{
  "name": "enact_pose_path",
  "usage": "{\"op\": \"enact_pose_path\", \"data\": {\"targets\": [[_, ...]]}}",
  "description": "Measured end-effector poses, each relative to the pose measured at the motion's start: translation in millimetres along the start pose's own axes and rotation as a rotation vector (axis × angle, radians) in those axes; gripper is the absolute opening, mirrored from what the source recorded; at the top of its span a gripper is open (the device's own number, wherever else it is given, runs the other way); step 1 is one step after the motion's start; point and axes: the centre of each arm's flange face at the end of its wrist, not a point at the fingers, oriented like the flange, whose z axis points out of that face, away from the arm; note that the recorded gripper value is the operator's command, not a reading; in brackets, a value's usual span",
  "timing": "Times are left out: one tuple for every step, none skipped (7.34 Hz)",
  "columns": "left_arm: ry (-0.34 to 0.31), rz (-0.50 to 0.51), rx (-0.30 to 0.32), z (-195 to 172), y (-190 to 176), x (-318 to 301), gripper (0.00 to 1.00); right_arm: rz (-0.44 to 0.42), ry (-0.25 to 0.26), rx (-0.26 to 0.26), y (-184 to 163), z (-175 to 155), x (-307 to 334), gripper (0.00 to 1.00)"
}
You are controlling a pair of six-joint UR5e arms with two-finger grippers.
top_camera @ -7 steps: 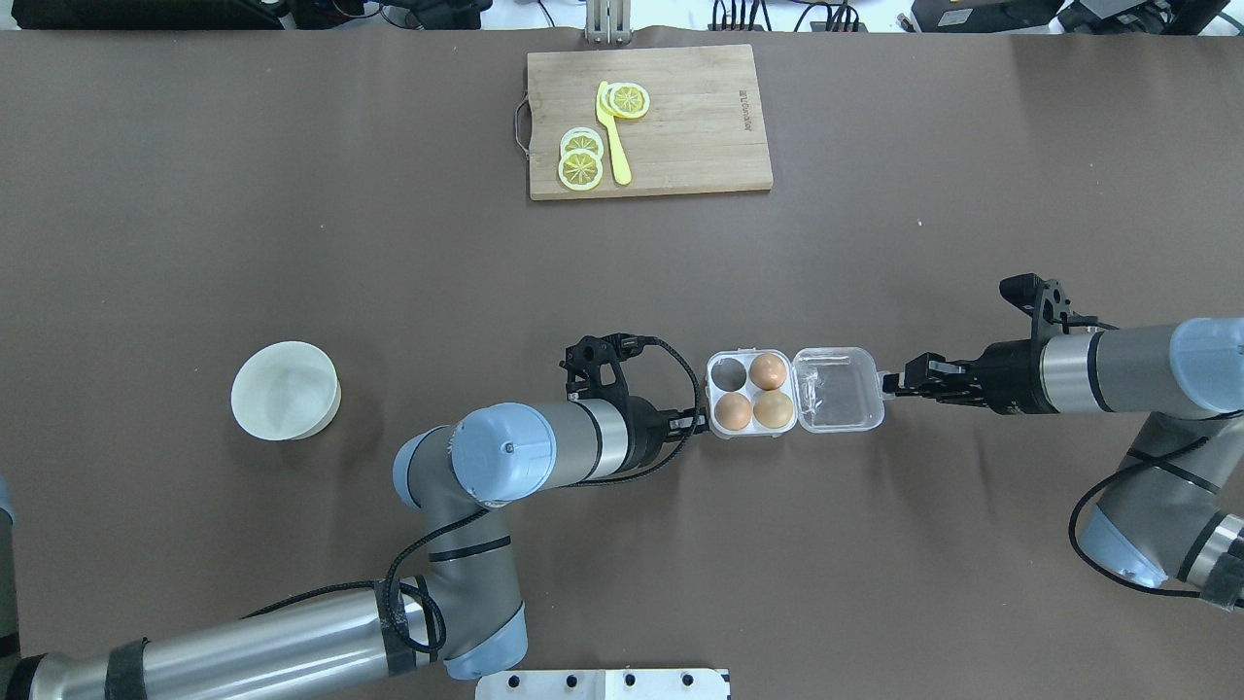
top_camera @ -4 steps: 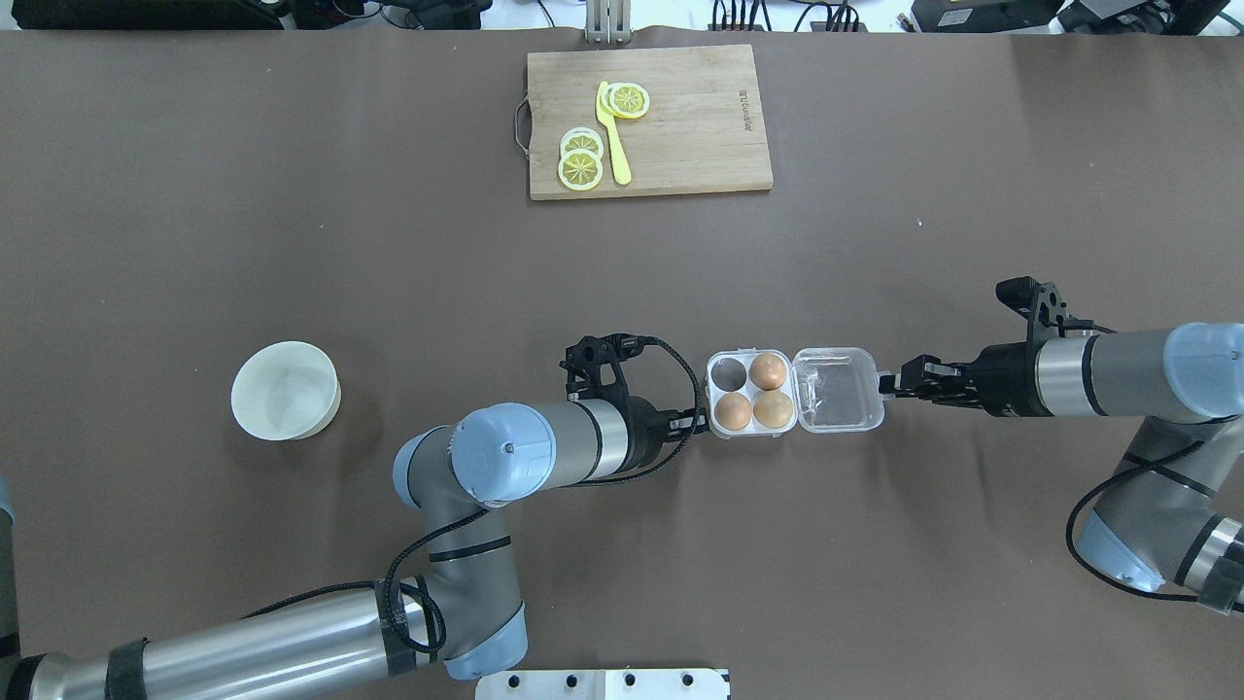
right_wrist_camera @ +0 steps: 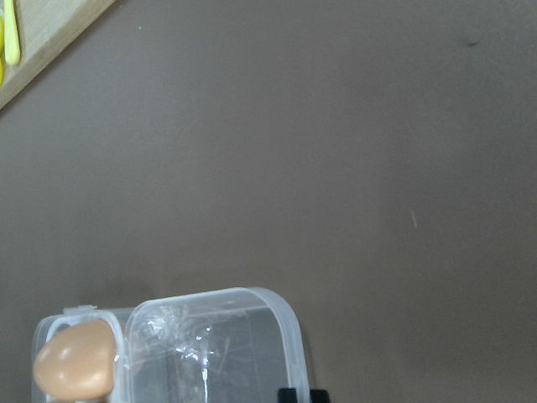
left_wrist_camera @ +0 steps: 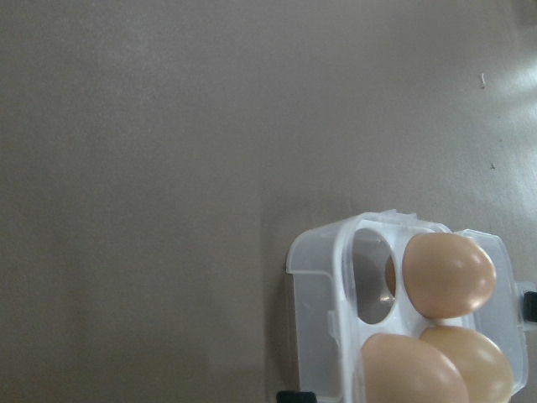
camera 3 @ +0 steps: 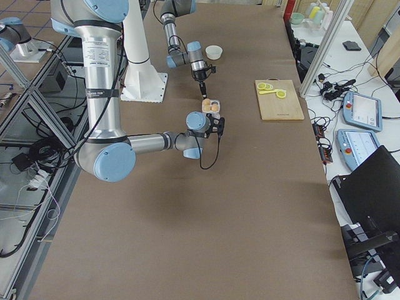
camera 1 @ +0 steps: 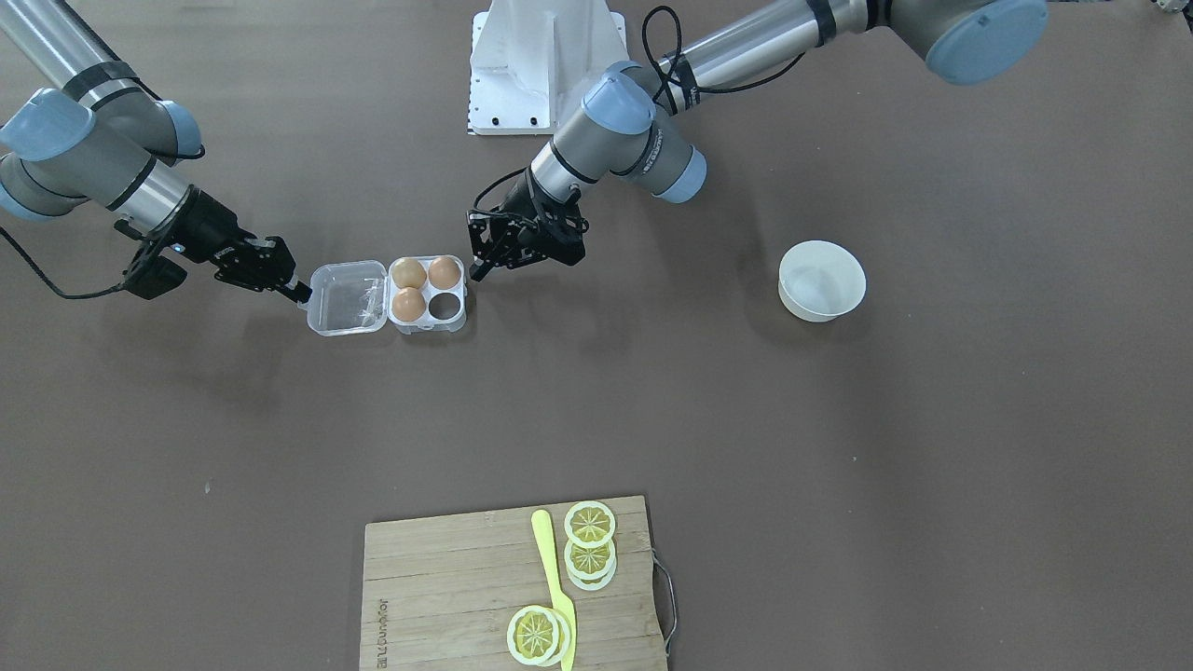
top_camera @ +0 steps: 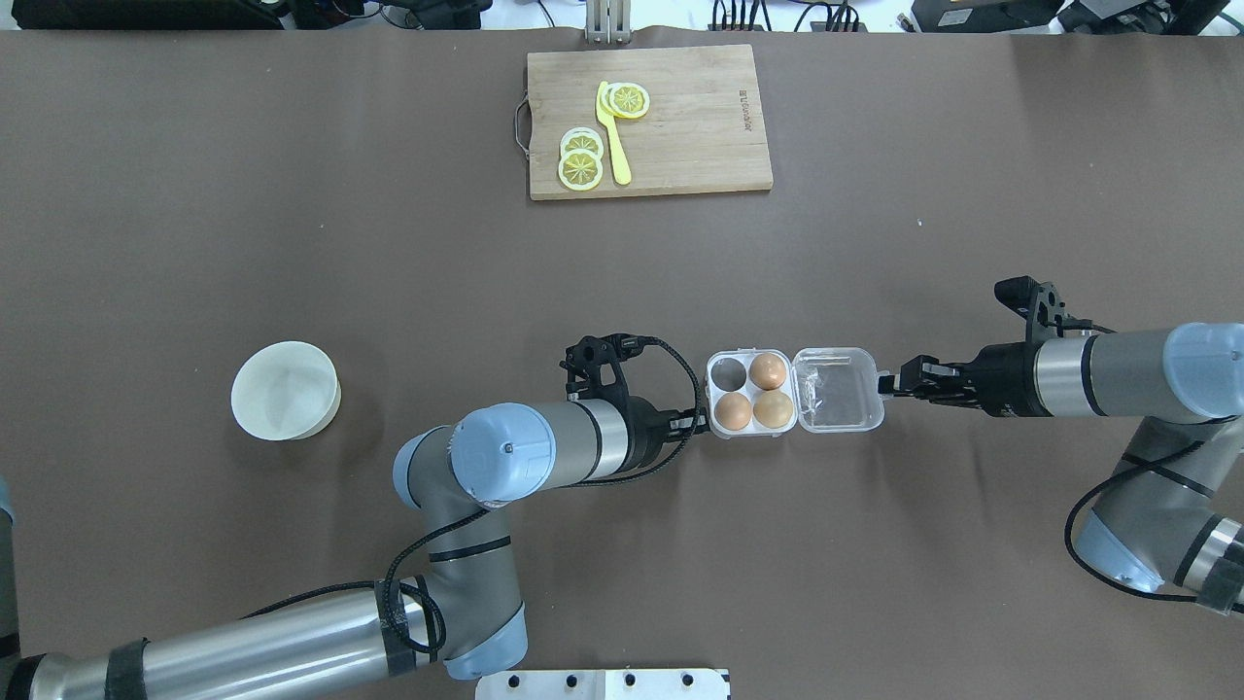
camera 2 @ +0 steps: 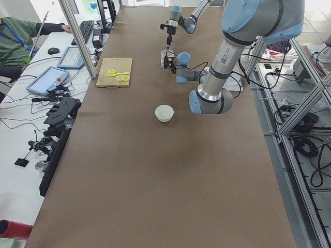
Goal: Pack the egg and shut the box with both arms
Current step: 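Grasp the edge of the clear lid with the right gripper, then swing the lid up and over onto the eggs with the right gripper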
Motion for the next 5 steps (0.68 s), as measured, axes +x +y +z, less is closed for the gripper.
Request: {"op": "enact_pose_path", "data": {"targets": [[-0.002,0.000,0.000,0,0,-2,0.00,-0.005,-0.010,-0.001,1,-3,-5,0.14],[-0.003,0.000,0.000,0,0,-4,0.00,-0.011,-0.022,-0.002,2,-7,-11,0.14],[-0.003,0.000,0.000,-1,0,-5,0.00,-0.016,-0.034,-0.002,3,-10,-17,0.14],[-0.004,0.000,0.000,-1,0,-6,0.00,-0.021,-0.045,-0.002,4,-13,-23,0.14],[-0.003,0.000,0.000,-1,0,-6,0.00,-0.025,-0.052,-0.002,4,-16,-27,0.14]]}}
